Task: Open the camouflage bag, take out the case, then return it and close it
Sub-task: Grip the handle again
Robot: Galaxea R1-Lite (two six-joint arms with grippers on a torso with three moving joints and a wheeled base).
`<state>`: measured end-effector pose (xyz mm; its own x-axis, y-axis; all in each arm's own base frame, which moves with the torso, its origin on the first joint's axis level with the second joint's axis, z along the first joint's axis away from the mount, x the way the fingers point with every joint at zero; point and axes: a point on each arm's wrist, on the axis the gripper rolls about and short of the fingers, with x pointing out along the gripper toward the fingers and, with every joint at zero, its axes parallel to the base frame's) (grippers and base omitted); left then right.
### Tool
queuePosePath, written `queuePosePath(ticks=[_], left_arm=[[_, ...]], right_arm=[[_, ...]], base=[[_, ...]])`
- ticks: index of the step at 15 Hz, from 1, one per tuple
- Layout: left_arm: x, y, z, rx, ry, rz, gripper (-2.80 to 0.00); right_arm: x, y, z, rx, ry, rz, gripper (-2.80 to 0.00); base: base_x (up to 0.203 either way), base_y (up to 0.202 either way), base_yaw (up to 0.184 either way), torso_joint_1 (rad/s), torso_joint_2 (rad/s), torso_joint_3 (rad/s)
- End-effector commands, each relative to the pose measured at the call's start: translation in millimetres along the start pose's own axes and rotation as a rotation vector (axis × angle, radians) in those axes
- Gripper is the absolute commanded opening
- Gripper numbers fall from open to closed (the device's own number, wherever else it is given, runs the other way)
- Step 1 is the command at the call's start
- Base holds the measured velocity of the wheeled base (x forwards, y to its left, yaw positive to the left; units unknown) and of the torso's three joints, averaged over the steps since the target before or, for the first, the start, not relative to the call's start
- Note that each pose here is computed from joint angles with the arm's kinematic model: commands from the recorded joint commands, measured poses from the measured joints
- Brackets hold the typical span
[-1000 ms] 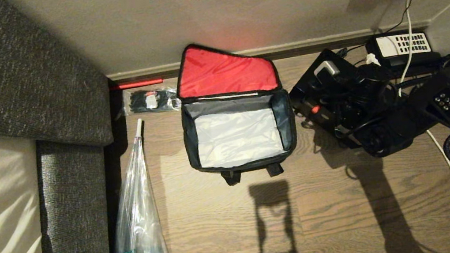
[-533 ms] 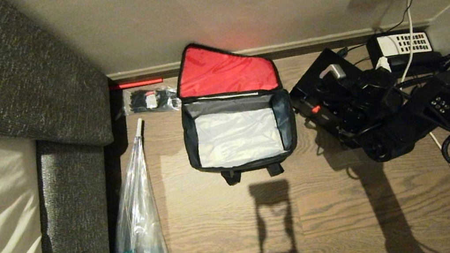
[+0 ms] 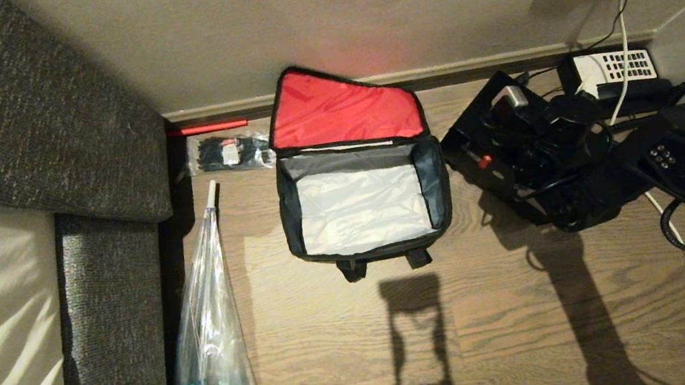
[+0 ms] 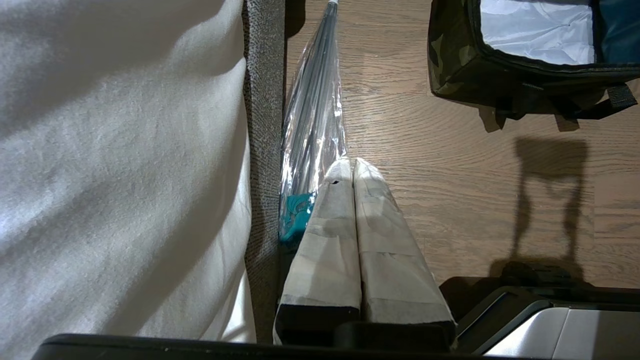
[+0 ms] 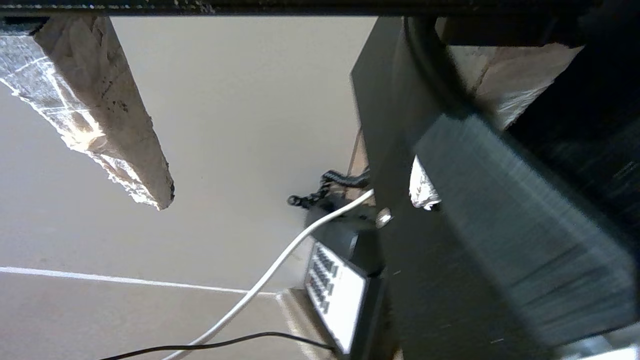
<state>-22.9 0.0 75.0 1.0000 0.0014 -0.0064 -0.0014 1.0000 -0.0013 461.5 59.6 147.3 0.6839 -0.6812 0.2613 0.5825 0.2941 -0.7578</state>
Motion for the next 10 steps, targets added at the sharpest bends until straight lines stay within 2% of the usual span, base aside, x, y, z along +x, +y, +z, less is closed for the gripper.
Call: queuePosePath(ticks=[1, 7, 8, 10], left_arm=[[0, 0.0, 0, 0.000, -0.003, 0.000, -2.80], [0, 0.0, 0, 0.000, -0.003, 0.000, -2.80], [0, 0.0, 0, 0.000, -0.003, 0.000, -2.80], [0, 0.0, 0, 0.000, -0.003, 0.000, -2.80]], right_arm=[[13, 0, -4, -0.003, 0.018, -0.033, 0.00], [24, 6, -12, -0.047, 0.042, -0.033, 0.00], [23, 8, -13, -0.052, 0.045, -0.026, -2.80], [23, 9, -14, -0.048, 0.044, -0.029, -2.80]], base=[[0.000, 0.000, 0.000, 0.000, 0.00, 0.000], [0.000, 0.000, 0.000, 0.000, 0.00, 0.000], [0.000, 0.000, 0.000, 0.000, 0.00, 0.000], [0.000, 0.000, 0.000, 0.000, 0.00, 0.000]])
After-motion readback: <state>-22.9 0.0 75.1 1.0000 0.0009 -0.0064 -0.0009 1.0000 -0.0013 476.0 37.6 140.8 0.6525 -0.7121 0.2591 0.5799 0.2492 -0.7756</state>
